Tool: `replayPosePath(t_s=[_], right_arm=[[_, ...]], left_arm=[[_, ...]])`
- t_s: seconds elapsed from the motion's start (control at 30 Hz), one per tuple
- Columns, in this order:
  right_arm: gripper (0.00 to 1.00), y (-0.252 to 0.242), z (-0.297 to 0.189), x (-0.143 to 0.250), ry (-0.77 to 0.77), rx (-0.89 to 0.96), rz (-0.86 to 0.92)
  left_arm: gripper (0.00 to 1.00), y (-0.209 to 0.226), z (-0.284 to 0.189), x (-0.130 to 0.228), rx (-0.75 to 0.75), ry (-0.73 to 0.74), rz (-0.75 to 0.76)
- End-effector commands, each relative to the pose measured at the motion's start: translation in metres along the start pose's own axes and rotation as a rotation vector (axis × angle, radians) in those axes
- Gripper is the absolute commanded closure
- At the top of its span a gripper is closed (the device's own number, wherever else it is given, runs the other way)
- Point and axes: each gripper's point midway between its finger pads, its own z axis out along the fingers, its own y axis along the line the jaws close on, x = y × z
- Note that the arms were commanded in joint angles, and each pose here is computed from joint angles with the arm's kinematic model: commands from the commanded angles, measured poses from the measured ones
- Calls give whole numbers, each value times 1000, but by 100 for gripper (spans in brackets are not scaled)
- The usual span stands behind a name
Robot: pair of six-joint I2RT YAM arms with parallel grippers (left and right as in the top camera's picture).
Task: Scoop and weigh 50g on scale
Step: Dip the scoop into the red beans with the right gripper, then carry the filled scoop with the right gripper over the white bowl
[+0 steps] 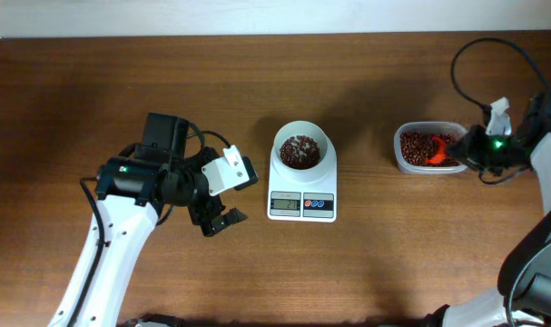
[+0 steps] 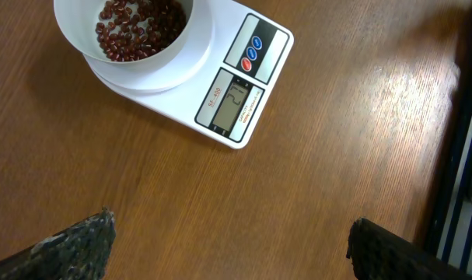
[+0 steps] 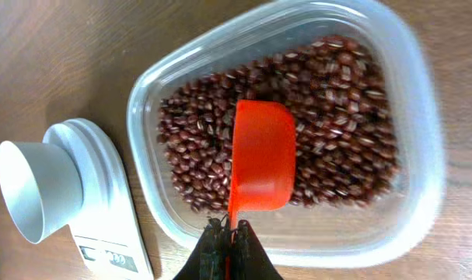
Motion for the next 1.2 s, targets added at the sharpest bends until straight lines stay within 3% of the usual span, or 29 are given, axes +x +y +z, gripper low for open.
replayPosePath(t_s=[0.0, 0.77, 0.93, 1.17], right_arm=[[96, -3, -4, 5, 16, -30, -15], [96, 15, -55, -1, -93, -431, 86], [96, 44, -57, -2, -88, -552, 54], [96, 124, -23, 27, 72, -660, -112]], left_arm=[[1, -3, 1, -3, 12, -15, 19], [1, -3, 1, -3, 12, -15, 19], [1, -3, 1, -3, 12, -15, 19], [1, -3, 1, -3, 12, -15, 19]])
